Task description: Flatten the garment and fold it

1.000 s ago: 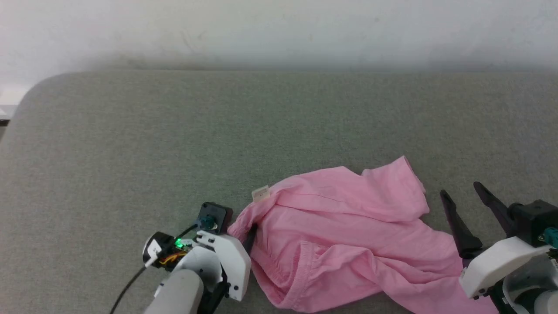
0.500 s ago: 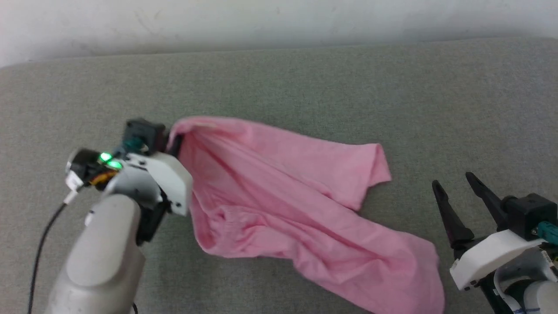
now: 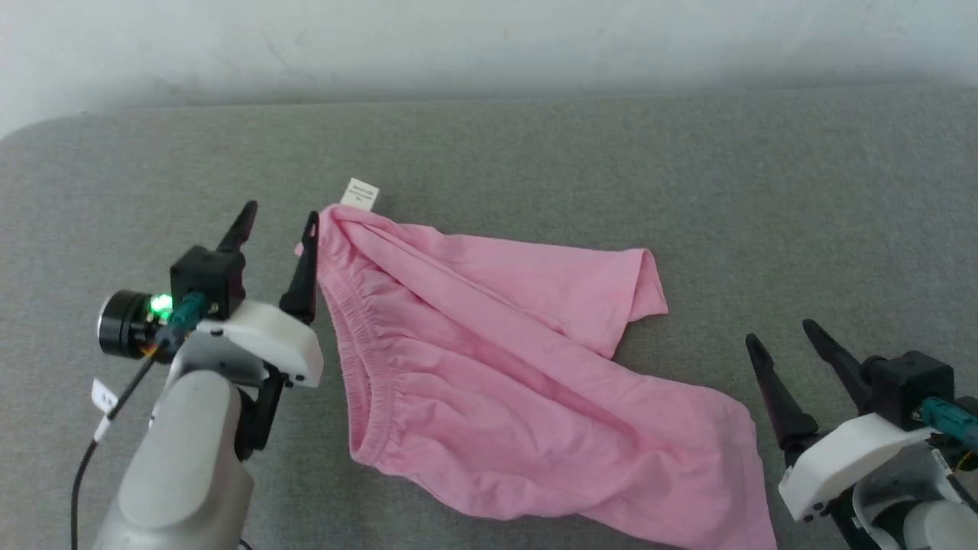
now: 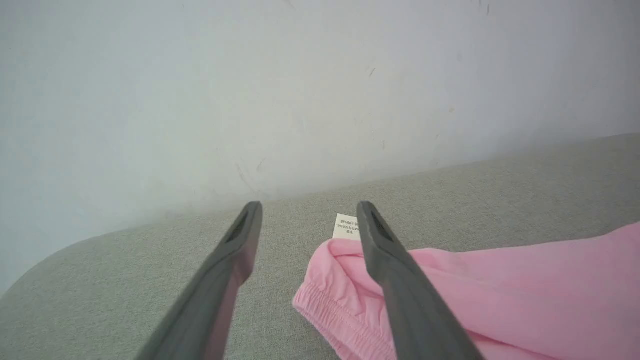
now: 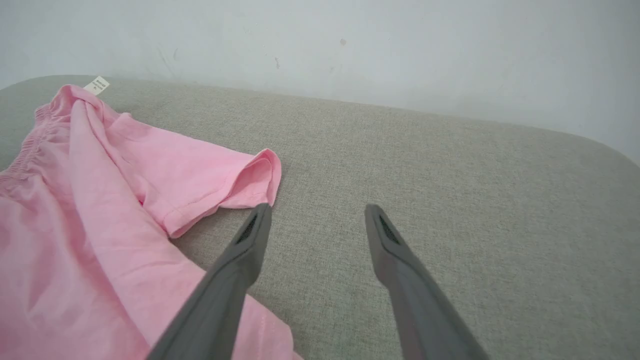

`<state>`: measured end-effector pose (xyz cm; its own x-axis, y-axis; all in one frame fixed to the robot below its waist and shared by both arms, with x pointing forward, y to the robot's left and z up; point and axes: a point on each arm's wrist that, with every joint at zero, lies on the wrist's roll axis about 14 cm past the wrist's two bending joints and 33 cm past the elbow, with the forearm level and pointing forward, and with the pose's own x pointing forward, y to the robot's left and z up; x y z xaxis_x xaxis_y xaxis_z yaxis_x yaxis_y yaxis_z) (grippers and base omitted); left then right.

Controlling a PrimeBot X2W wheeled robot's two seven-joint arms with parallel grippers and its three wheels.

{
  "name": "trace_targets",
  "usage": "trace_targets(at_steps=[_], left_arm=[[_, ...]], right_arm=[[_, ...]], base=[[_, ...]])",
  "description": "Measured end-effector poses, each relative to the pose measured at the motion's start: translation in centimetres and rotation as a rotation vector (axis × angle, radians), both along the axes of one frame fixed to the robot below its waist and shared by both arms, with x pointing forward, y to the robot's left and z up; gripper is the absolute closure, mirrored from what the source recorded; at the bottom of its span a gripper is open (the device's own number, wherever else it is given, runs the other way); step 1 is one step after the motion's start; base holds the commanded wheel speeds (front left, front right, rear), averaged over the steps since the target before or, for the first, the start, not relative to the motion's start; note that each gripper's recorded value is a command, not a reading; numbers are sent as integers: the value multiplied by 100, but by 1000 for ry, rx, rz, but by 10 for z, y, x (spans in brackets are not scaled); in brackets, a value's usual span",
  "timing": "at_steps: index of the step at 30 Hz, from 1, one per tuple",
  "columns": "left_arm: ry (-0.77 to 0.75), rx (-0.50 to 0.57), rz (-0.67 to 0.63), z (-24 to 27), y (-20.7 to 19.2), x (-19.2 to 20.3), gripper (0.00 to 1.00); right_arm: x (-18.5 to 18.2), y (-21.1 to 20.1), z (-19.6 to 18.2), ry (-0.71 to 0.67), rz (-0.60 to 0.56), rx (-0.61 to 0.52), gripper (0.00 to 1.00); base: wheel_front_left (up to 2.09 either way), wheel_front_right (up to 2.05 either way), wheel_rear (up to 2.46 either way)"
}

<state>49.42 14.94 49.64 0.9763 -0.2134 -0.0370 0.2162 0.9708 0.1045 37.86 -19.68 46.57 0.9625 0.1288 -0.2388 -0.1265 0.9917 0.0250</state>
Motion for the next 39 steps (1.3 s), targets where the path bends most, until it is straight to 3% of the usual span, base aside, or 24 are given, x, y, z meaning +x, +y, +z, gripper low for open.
trace_targets(at_steps=[5,12,17,26,27,28,29,34,39], left_arm=[[-98,-56,12,22,4,-29,0],[-130,-117,59,27,13,-89,0],[-105,-165,134,17,19,-130,0],[-98,-199,198,15,22,-155,0],[-96,-198,198,14,23,-157,0],[-94,-197,204,13,24,-157,0],[-89,-195,207,12,25,-158,0],[-80,-194,221,8,30,-159,0],[-86,-207,199,10,23,-160,0]], right_arm=[[-8,12,-6,53,55,-15,0],[-27,33,-40,310,214,-97,0],[-29,31,-56,480,263,-166,0],[-18,44,-81,617,336,-244,0],[-18,45,-84,631,342,-242,23],[-18,47,-85,640,349,-246,85],[-16,48,-86,643,356,-250,100],[-1,52,-74,573,357,-241,100],[32,34,-34,425,295,-266,100]], base=[[0,0,0],[0,0,0],[0,0,0],[0,0,0],[0,0,0],[0,0,0],[0,0,0],[0,0,0],[0,0,0]])
